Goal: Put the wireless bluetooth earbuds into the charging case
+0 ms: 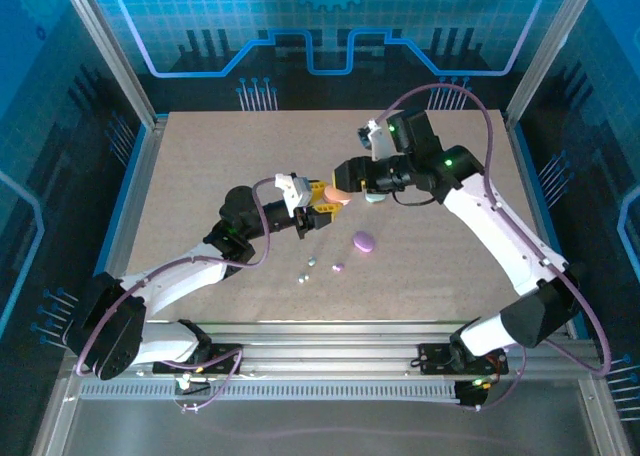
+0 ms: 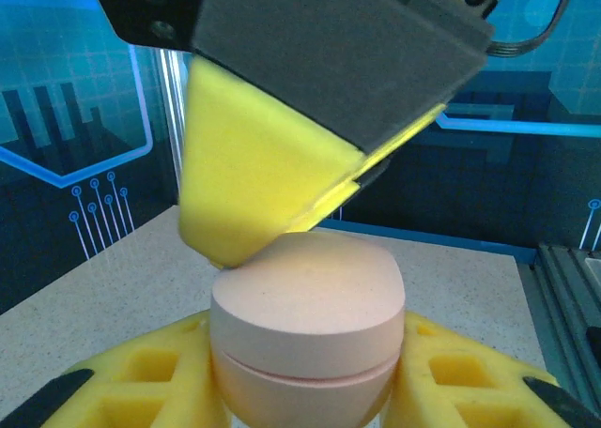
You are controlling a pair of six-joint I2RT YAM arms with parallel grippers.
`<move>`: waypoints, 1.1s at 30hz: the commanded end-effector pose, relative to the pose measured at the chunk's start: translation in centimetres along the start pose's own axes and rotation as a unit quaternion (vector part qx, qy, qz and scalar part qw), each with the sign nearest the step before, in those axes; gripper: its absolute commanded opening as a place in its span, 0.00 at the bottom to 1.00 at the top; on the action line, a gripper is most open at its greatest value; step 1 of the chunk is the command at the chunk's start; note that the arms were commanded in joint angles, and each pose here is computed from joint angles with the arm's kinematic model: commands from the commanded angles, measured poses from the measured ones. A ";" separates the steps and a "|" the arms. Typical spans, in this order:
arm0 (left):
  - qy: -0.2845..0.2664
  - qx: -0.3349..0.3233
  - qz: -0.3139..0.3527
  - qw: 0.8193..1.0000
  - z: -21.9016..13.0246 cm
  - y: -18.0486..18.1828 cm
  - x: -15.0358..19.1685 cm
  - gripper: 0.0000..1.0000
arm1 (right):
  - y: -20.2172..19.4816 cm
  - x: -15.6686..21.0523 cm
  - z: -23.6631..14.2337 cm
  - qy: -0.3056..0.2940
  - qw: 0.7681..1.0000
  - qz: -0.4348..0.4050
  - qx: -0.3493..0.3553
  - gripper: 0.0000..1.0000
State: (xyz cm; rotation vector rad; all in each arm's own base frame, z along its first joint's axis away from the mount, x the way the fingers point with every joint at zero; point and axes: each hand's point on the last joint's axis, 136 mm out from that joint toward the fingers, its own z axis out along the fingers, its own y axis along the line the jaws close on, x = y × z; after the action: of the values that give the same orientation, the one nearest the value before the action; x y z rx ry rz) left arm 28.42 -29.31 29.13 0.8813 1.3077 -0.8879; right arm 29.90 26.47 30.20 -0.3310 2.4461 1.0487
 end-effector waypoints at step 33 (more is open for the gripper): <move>-0.057 -0.013 -0.012 0.998 0.5 0.7 -3.3 0.34 | -0.2 2.7 1.3 0.028 0.987 0.060 -0.149 0.60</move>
State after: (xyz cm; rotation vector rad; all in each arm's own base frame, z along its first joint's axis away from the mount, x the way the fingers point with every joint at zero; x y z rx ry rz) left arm 28.89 -29.58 28.49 0.8214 1.3680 -0.9482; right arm 28.62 26.45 28.99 -0.3260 2.3491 1.3503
